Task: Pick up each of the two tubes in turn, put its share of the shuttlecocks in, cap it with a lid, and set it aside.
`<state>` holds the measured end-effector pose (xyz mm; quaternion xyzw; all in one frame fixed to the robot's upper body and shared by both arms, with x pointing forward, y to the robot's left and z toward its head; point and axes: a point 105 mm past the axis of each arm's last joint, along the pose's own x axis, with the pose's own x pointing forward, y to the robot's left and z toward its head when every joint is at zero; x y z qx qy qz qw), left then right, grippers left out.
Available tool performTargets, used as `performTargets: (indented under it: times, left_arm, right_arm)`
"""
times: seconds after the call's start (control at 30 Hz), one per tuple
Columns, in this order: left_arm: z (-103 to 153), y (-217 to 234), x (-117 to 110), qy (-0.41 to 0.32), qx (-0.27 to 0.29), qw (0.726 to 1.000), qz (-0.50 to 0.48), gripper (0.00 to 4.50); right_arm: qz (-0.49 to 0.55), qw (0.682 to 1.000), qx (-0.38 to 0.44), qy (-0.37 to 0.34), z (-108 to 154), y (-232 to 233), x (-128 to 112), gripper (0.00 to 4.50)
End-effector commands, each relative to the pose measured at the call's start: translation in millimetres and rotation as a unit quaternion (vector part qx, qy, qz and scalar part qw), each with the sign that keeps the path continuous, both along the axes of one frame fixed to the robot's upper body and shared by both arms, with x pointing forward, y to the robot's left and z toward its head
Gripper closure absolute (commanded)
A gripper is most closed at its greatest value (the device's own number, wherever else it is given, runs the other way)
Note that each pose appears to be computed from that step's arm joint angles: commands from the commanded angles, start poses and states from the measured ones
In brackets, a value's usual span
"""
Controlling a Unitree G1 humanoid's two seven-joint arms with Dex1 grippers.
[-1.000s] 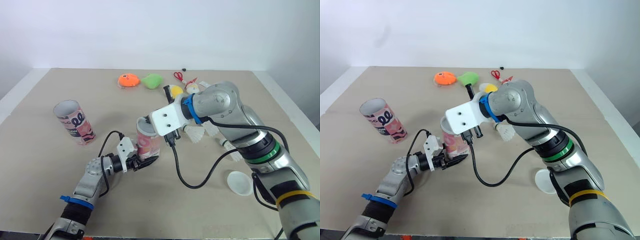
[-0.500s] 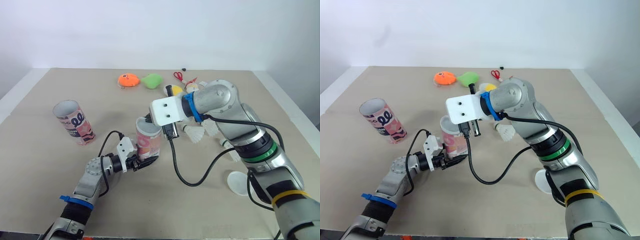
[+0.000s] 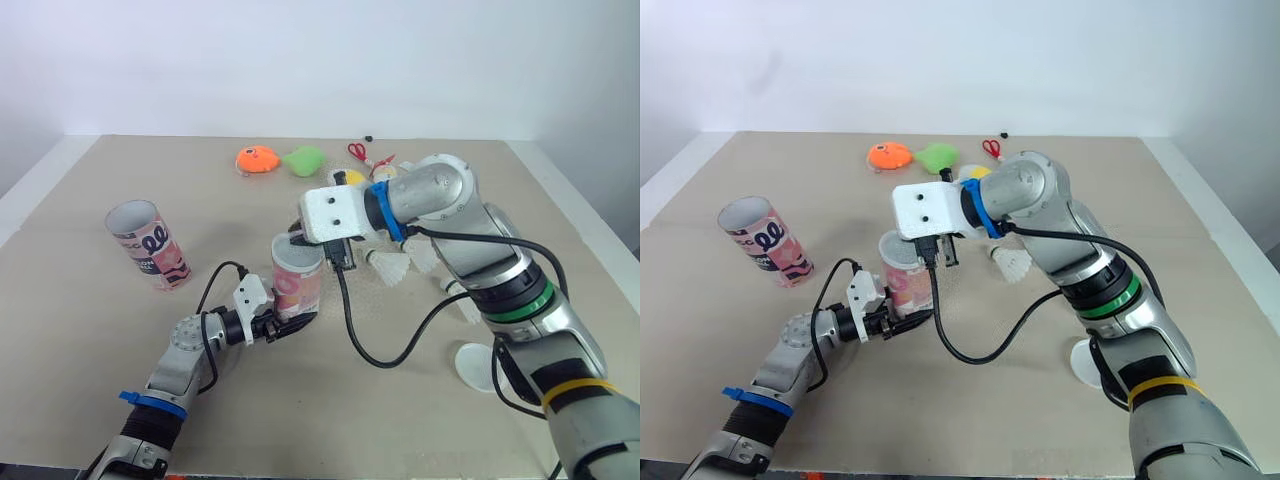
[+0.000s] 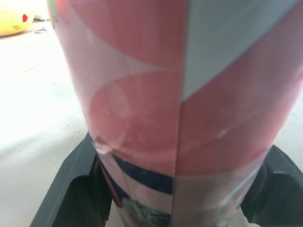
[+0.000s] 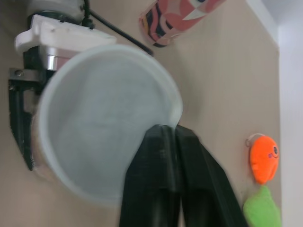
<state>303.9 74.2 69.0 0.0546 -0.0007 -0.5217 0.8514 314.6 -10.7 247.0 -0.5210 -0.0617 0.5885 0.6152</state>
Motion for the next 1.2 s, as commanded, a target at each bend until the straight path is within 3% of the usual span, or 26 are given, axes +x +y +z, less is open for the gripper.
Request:
performTargets:
  times: [0.03,0.2,0.47,0.57,0.67,0.7,0.77,0.8,0.83,0.87,1.2]
  left_arm:
    - [-44,6,-10,0.082,0.049,0.995,0.007,1.59]
    - [-44,5,-10,0.083,0.049,0.995,0.006,1.59]
    - [-45,5,-10,0.083,0.049,0.995,0.005,1.59]
    - [-45,5,-10,0.084,0.048,0.995,0.005,1.59]
    - [-45,4,-10,0.084,0.048,0.995,0.005,1.59]
    - [-45,4,-10,0.084,0.048,0.995,0.005,1.59]
    - [-44,4,-10,0.083,0.047,0.995,0.006,1.59]
    - [-44,4,-10,0.083,0.047,0.995,0.006,1.59]
    - [-44,4,-10,0.083,0.047,0.995,0.006,1.59]
    - [-44,4,-10,0.083,0.047,0.995,0.006,1.59]
    - [-44,4,-9,0.082,0.046,0.996,0.008,1.59]
  right_arm:
    - [0.011,1.0,0.007,-0.004,7,4,-3,2.09]
    - [0.01,1.0,0.01,-0.003,9,5,-3,0.05]
    - [0.014,0.998,0.056,-0.005,39,5,-2,0.05]
    - [0.037,0.997,0.068,0.013,48,4,-11,0.8]
    - [0.053,0.996,0.058,0.034,44,2,-18,2.04]
    - [0.055,0.996,0.054,0.04,42,1,-19,2.73]
    - [0.057,0.996,0.04,0.053,34,-1,-21,3.29]
    - [0.056,0.996,0.033,0.057,31,-1,-21,3.97]
    - [0.056,0.996,0.027,0.061,27,-2,-22,4.28]
    - [0.054,0.996,0.015,0.066,20,-3,-21,4.46]
    - [0.023,0.993,-0.073,0.094,-33,-13,-14,4.46]
